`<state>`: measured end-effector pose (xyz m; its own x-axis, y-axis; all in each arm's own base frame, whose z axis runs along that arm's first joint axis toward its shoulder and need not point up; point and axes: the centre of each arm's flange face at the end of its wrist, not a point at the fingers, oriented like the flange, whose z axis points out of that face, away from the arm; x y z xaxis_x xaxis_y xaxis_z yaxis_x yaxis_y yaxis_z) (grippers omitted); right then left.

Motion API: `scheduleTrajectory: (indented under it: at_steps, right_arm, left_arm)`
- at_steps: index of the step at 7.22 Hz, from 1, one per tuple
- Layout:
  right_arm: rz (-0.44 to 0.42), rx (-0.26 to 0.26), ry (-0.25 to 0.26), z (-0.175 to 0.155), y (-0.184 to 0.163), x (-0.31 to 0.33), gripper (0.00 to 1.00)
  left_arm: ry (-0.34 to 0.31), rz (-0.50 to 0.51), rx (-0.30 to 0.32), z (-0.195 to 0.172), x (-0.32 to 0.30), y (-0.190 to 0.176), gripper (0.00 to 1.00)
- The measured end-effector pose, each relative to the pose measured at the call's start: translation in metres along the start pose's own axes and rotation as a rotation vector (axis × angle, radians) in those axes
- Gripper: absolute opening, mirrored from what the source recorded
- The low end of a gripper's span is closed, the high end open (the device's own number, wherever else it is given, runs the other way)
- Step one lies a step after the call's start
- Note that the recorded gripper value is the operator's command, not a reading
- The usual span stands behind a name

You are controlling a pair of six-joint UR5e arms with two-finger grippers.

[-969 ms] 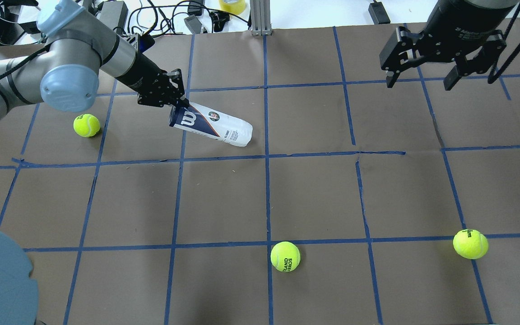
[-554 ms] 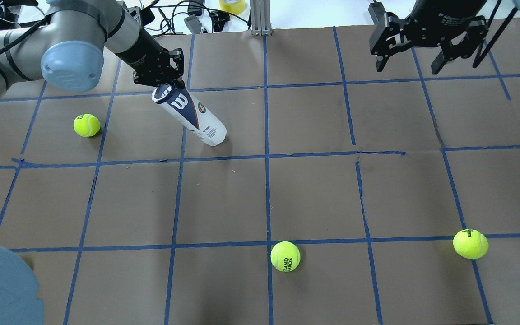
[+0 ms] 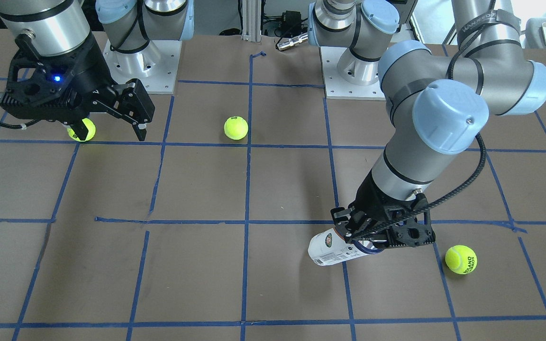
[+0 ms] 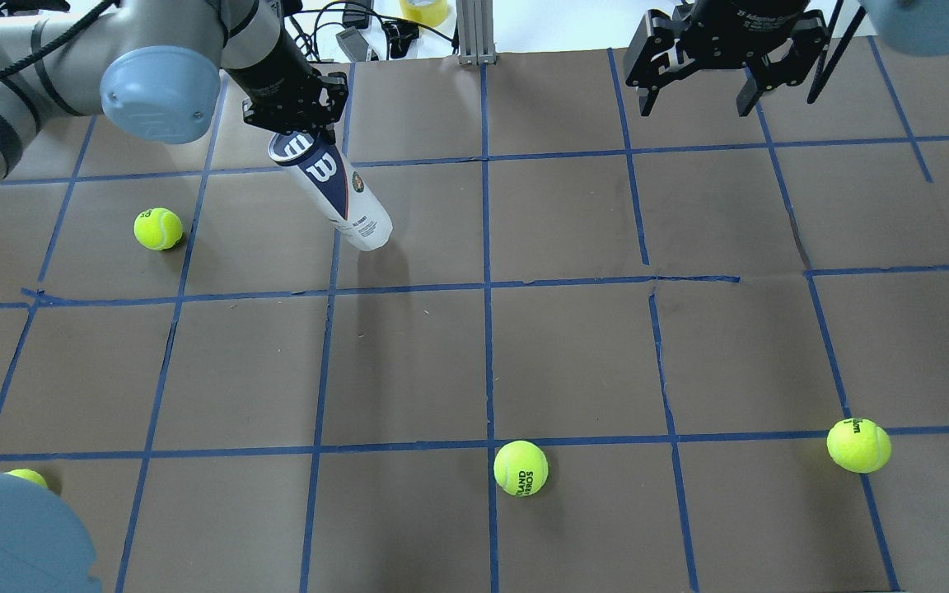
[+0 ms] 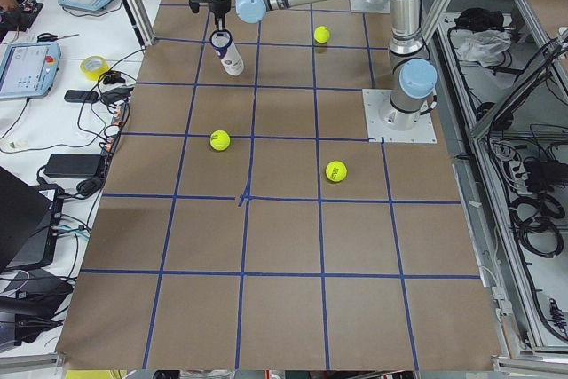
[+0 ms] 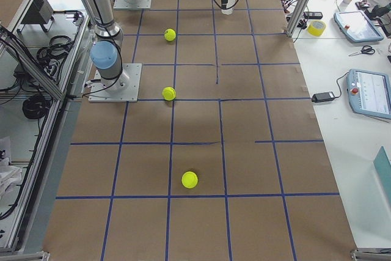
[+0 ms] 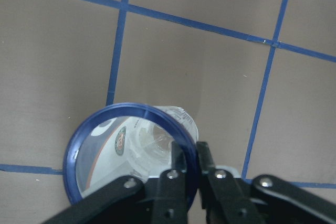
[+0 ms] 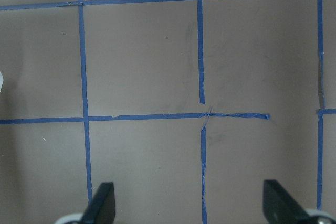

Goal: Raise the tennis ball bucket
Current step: 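Lift the can's open end with the left gripper, tipping it upright, then set the can upright on the table with the left gripper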

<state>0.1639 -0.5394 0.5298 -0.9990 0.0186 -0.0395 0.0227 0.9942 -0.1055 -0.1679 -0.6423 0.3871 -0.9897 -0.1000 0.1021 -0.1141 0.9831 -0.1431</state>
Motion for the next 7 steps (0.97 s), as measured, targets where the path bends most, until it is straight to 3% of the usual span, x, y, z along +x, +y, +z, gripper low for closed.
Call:
scheduleTrajectory:
  at_steps: [2, 4, 5, 6, 7]
  right_arm:
    - [-0.012, 0.010, -0.001, 0.007, -0.017, -0.009, 1.00]
    - [-0.016, -0.010, 0.008, 0.020, -0.033, -0.015, 1.00]
    - [-0.014, -0.030, 0.017, 0.025, -0.035, -0.012, 1.00]
    - [-0.014, -0.046, 0.020, 0.025, -0.032, -0.009, 1.00]
    - [-0.014, -0.058, 0.018, 0.021, -0.027, -0.008, 1.00]
  left_arm:
    - [-0.061, 0.113, 0.018, -0.001, 0.027, 0.002, 0.00]
    - [-0.080, 0.155, 0.027, 0.012, 0.051, 0.005, 0.00]
    - [-0.091, 0.153, 0.040, 0.019, 0.061, 0.006, 0.14]
    - [-0.099, 0.150, 0.048, 0.024, 0.064, 0.006, 0.64]
    - [-0.104, 0.147, 0.051, 0.027, 0.066, 0.006, 0.71]
